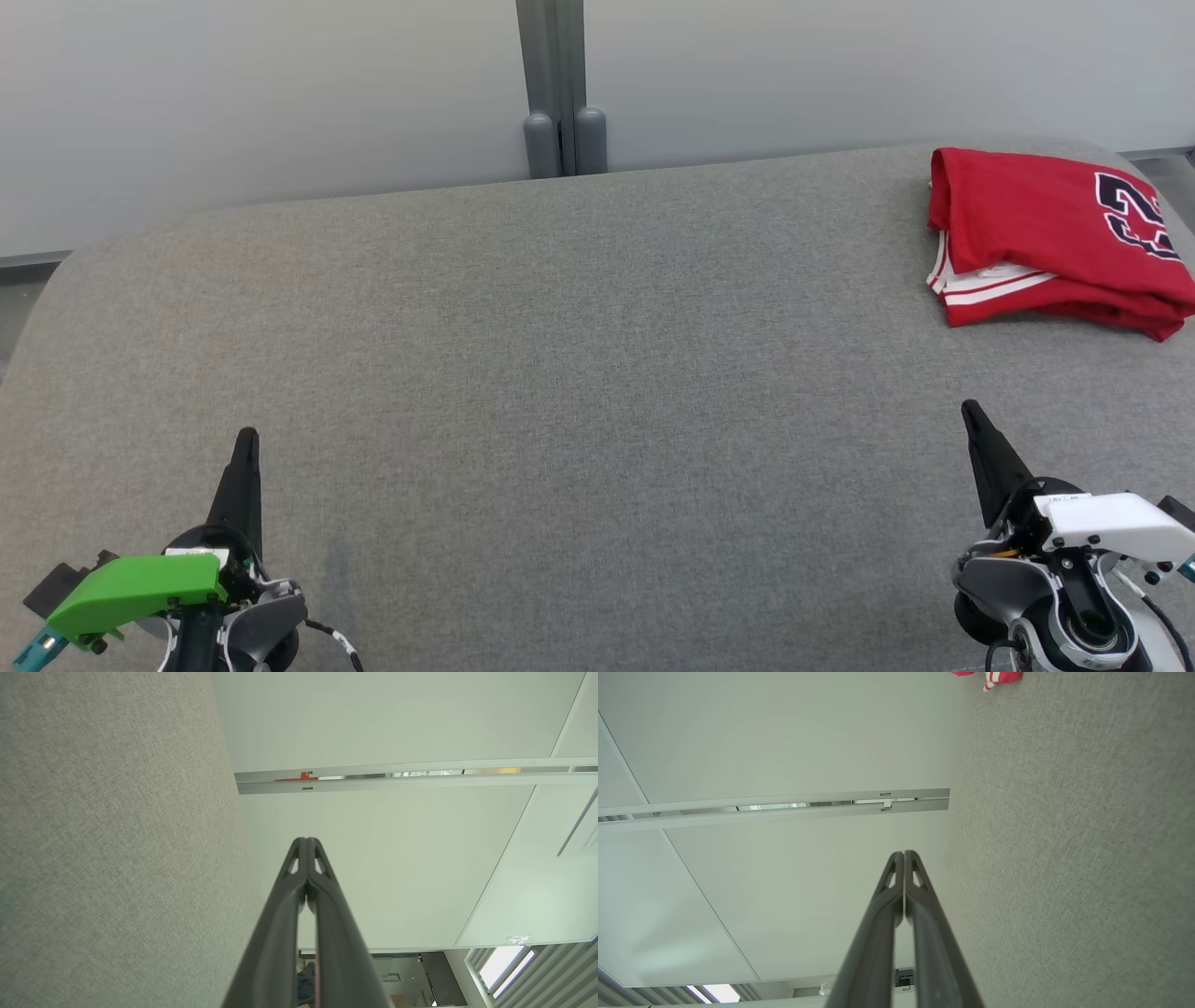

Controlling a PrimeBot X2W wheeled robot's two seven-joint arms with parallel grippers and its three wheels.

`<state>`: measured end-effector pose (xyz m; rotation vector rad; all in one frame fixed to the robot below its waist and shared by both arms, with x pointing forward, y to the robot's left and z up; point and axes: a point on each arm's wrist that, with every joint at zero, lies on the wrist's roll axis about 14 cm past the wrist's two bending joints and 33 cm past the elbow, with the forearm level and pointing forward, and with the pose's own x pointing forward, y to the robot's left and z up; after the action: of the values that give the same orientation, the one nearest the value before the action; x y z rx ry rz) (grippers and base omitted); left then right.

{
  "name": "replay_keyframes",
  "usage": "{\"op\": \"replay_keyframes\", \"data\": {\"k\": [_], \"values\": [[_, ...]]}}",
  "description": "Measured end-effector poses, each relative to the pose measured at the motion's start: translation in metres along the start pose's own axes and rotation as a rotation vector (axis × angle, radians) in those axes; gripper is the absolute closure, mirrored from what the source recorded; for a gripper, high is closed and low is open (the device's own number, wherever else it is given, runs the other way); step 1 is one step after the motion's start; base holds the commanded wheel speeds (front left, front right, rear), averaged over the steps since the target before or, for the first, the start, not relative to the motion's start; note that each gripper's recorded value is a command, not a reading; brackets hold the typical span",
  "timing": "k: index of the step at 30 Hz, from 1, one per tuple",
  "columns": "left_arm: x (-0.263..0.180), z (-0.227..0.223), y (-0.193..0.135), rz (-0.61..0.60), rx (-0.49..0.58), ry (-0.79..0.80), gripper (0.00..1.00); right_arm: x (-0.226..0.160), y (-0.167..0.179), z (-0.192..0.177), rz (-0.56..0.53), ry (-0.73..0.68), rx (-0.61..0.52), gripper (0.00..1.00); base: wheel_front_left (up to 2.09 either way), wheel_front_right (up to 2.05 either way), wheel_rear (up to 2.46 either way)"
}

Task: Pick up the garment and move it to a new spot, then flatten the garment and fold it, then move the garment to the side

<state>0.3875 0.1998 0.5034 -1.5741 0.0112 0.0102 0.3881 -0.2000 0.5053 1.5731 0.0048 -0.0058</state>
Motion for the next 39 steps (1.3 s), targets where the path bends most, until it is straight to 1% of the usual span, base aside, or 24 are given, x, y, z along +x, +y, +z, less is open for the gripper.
{"op": "replay_keyframes", "data": {"k": [39], "values": [[0.0,0.0,-0.0001,0.0,-0.001,0.0,1.0,-0.0001,-0.0001,-0.0002,0.0,0.0,0.003,1.0,0.0,0.0,0.0]]}}
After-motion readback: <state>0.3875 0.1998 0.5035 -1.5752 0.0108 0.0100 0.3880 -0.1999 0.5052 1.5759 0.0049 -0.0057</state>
